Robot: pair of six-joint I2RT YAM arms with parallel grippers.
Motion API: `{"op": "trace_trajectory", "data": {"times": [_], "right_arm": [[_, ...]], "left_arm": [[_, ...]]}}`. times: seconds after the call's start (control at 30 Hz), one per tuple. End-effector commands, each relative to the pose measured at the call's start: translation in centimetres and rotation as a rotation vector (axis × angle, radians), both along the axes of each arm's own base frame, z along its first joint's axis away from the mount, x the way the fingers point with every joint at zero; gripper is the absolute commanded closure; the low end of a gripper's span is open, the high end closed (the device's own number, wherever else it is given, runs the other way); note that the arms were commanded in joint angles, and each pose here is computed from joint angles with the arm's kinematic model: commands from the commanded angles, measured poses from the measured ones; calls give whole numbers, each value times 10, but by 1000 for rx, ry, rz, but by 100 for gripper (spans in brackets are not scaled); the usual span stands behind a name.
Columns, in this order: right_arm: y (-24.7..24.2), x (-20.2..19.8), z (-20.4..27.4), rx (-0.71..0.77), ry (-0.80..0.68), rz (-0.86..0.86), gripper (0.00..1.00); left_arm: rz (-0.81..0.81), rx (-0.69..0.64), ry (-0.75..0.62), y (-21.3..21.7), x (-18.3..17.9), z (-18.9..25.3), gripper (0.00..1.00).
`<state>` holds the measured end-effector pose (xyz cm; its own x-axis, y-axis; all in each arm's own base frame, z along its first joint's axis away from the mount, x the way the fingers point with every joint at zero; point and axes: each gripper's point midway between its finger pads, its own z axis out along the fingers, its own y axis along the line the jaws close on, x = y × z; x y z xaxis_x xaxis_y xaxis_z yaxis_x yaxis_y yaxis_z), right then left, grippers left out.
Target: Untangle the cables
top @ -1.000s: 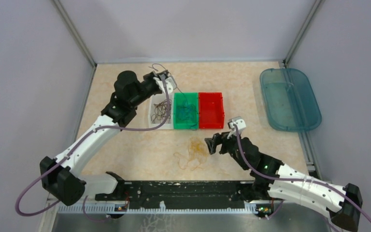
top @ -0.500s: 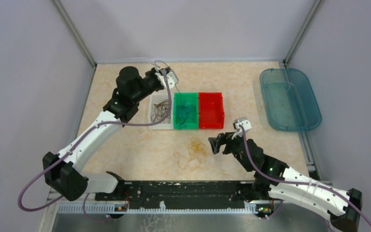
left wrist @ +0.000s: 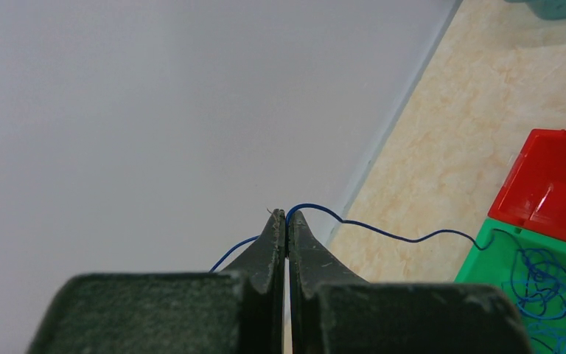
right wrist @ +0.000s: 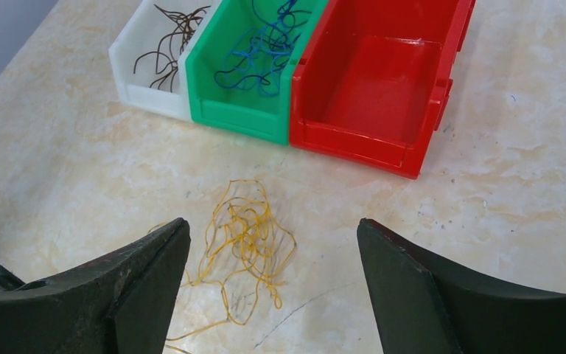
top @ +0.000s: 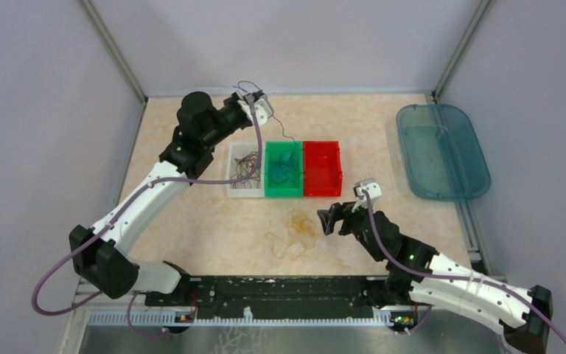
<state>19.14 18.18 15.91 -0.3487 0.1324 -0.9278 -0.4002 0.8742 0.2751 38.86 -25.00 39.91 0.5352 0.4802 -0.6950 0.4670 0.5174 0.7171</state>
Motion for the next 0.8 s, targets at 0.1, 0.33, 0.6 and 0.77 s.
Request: {"op": "trace_trajectory", "data": {"times": [0.1, 0.33, 0.6, 0.77], "right_arm": [[4, 2, 35, 96, -47, -10, 16], [4, 1, 35, 95, -40, -5, 16], [5, 1, 33, 100, -30, -8, 16], [4, 3, 31, 97, -28, -21, 16]], "left_arm": [[15, 25, -7, -1, 14, -13, 100], [-25, 133, 82, -9, 14, -73, 100], [-88, 247, 260, -23, -14, -144, 100], [-103, 318, 357, -36, -19, -175, 100]]}}
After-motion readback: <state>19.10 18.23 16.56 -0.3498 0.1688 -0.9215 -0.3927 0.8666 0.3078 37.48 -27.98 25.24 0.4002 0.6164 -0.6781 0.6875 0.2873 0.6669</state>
